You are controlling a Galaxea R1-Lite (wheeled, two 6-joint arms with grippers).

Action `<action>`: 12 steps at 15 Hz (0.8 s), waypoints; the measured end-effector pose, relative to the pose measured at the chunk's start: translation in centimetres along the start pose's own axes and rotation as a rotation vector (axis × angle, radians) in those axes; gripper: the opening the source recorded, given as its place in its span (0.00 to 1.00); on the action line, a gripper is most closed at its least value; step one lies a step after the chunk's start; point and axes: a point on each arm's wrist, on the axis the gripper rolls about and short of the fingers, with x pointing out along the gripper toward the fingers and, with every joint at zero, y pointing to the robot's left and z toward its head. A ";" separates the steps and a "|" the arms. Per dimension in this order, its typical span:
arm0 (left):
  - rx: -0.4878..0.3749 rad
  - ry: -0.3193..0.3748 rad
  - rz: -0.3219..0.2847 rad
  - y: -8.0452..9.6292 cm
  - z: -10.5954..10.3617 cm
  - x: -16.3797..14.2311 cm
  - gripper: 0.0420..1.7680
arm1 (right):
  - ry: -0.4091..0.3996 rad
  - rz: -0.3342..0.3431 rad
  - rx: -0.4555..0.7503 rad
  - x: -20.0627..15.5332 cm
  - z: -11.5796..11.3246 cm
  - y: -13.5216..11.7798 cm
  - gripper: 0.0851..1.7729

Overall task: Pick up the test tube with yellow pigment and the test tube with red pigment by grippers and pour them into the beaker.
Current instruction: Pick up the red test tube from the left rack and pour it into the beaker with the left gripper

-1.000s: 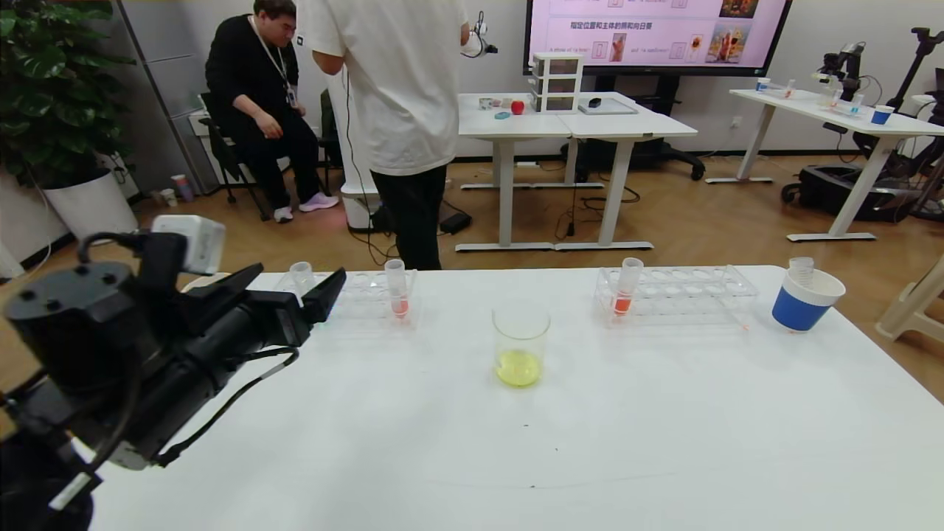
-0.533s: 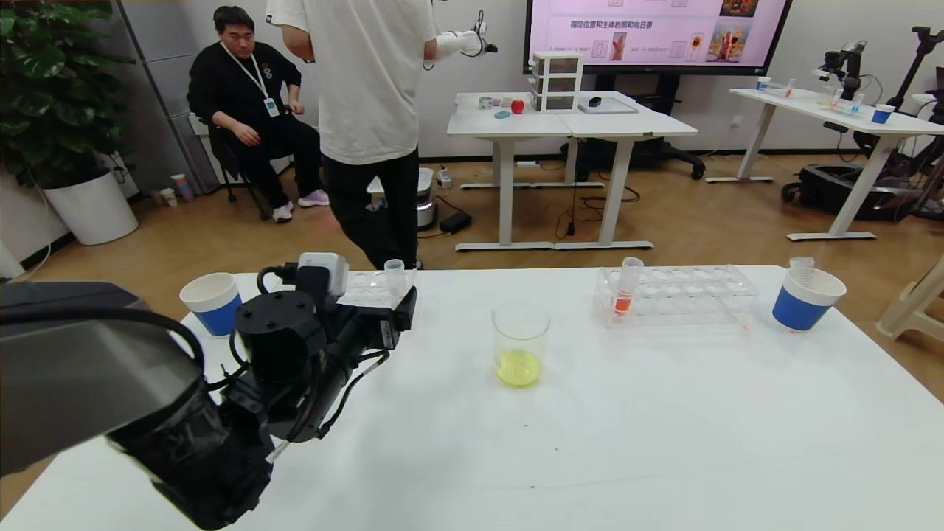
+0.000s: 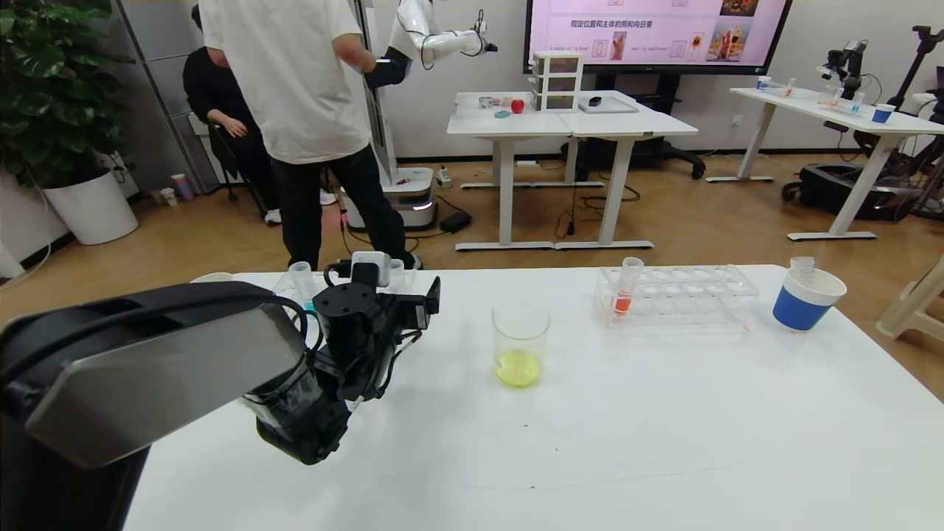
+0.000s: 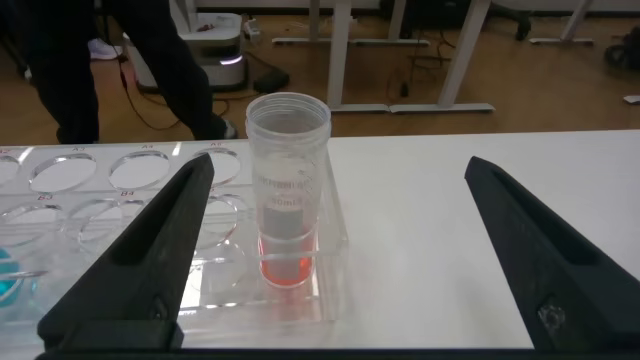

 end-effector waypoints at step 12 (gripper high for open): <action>-0.040 -0.057 0.058 1.9 -1.3 3.4 0.99 | 0.000 0.000 0.000 0.0 0.0 0.0 0.98</action>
